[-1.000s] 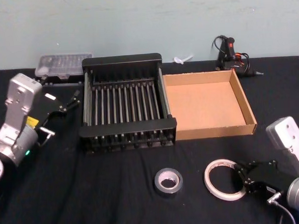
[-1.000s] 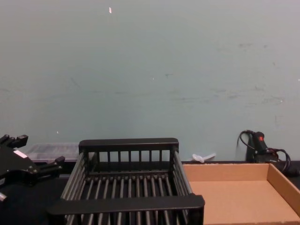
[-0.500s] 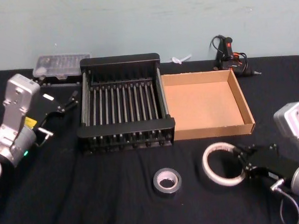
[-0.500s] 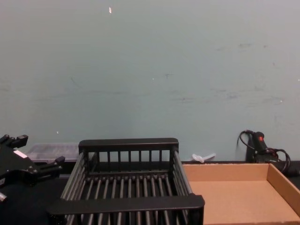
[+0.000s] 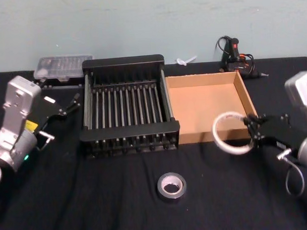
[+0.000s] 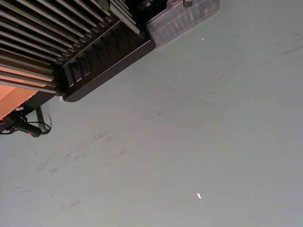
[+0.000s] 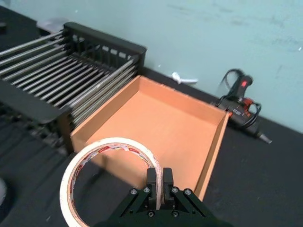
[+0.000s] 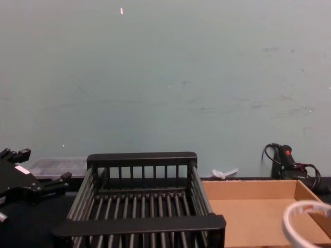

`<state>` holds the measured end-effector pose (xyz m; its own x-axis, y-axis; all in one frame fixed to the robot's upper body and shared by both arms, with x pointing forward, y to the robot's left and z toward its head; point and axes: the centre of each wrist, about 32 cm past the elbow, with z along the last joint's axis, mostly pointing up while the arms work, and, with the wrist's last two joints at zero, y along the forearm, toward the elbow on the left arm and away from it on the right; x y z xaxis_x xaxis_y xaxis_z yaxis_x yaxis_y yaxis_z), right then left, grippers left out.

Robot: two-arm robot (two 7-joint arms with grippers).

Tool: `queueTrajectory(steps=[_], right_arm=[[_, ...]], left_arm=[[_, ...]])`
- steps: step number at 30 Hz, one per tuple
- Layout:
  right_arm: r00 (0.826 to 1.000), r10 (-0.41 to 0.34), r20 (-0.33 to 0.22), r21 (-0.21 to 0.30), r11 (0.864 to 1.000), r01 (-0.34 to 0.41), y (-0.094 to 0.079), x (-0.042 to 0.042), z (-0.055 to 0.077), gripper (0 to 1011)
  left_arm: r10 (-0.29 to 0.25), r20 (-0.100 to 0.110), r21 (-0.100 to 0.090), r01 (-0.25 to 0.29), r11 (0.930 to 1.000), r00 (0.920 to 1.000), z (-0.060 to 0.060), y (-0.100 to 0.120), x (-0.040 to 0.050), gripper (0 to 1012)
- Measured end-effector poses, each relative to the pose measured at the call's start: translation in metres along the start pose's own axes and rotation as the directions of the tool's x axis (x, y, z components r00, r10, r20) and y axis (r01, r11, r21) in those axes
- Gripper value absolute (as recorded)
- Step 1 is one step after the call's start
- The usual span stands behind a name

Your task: Pick up the white tape and place it into the black box , Pick up the silver tape and place it into the brown box.

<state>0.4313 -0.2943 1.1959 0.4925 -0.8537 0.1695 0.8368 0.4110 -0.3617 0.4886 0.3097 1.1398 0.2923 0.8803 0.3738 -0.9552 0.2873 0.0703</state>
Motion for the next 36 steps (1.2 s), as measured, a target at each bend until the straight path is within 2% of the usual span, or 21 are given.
queueTrajectory(steps=[6, 14, 21, 31, 36], right_arm=[[1.0, -0.013, 0.008, 0.021, 1.0, 0.013, 0.014, 0.0078, 0.008, 90], [0.999, -0.002, 0.033, 0.046, 0.999, 0.001, 0.042, 0.0186, 0.025, 90], [0.998, 0.006, 0.059, 0.067, 0.998, -0.01, 0.067, 0.0222, 0.042, 90], [0.993, 0.039, 0.108, 0.113, 0.992, -0.051, 0.106, 0.0191, 0.063, 90], [0.989, 0.066, 0.132, 0.134, 0.987, -0.084, 0.127, 0.0133, 0.074, 90]], left_arm=[[0.0, 0.0, 0.0, 0.0, 1.0, 1.0, 0.0, 0.0, 0.0, 1001], [0.0, 0.0, 0.0, 0.0, 1.0, 1.0, 0.0, 0.0, 0.0, 1002], [0.0, 0.0, 0.0, 0.0, 1.0, 1.0, 0.0, 0.0, 0.0, 1001], [0.0, 0.0, 0.0, 0.0, 1.0, 1.0, 0.0, 0.0, 0.0, 1001], [0.0, 0.0, 0.0, 0.0, 1.0, 1.0, 0.0, 0.0, 0.0, 1001]])
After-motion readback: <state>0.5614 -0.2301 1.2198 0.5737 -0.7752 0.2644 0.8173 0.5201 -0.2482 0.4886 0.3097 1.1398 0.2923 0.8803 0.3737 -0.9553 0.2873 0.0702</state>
